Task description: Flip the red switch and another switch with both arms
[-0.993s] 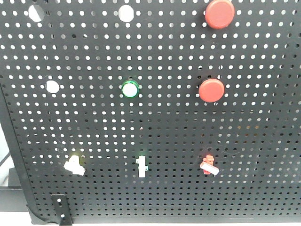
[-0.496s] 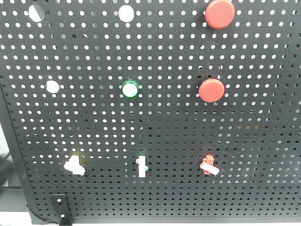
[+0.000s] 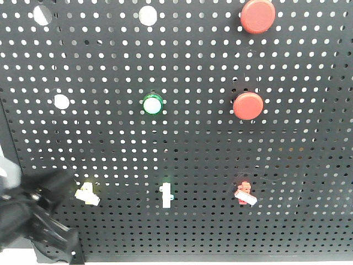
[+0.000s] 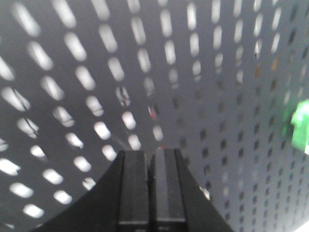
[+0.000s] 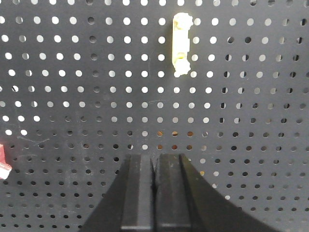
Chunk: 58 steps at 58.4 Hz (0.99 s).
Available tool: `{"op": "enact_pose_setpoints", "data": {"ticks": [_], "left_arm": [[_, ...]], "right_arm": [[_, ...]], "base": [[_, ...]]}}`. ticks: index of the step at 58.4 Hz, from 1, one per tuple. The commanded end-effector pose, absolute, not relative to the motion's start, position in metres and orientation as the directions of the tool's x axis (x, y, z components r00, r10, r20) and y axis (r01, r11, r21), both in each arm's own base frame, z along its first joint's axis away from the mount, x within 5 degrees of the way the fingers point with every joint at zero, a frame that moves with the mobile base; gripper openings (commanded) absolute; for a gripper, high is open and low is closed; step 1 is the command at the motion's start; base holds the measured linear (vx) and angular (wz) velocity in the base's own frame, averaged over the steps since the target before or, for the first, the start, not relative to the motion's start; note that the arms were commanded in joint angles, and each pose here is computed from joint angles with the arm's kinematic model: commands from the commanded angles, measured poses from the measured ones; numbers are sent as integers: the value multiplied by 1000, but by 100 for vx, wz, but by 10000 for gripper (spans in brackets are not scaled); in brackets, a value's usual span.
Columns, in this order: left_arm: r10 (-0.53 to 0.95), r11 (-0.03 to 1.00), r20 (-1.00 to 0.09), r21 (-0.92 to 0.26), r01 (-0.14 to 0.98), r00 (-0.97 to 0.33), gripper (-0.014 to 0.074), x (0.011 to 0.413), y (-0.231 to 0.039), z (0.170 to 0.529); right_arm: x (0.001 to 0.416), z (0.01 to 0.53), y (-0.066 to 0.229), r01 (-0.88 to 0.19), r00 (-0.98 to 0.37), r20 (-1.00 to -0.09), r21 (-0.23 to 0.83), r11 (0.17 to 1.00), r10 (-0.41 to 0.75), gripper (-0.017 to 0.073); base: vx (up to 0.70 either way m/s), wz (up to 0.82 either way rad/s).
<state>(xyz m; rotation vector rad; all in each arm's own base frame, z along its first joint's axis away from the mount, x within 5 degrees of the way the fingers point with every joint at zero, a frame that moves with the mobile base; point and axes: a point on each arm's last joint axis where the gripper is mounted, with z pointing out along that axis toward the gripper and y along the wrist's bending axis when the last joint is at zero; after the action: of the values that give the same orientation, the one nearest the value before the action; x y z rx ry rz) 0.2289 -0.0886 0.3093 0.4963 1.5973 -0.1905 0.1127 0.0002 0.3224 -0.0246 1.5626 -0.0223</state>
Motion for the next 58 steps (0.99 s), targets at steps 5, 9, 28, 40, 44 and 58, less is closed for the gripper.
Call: {"op": "enact_pose_setpoints", "data": {"ticks": [5, 9, 28, 40, 44, 58], "left_arm": [[121, 885, -987, 155, 439, 104, 2, 236, -96, 326], [118, 884, -987, 153, 443, 105, 2, 238, -97, 324], [144, 886, -989, 148, 439, 43, 2, 244, -97, 313], [166, 886, -986, 141, 443, -20, 2, 243, -96, 297], [168, 883, -985, 135, 450, -33, 2, 239, -95, 287], [141, 869, -990, 115, 481, -20, 2, 223, -93, 260]], "right_arm": [[113, 342, 0, 0, 125, -992, -34, 999, -34, -6], [113, 342, 0, 0, 125, -992, -34, 999, -34, -6], [113, 342, 0, 0, 125, -992, -34, 999, -34, -6], [113, 342, 0, 0, 125, -992, -34, 999, -34, -6], [113, 342, 0, 0, 125, -992, -34, 999, -34, -6], [113, 342, 0, 0, 125, -992, -34, 999, -34, -6]], "base": [[0, 0], [0, 0], [0, 0], [0, 0], [0, 0], [0, 0]]}}
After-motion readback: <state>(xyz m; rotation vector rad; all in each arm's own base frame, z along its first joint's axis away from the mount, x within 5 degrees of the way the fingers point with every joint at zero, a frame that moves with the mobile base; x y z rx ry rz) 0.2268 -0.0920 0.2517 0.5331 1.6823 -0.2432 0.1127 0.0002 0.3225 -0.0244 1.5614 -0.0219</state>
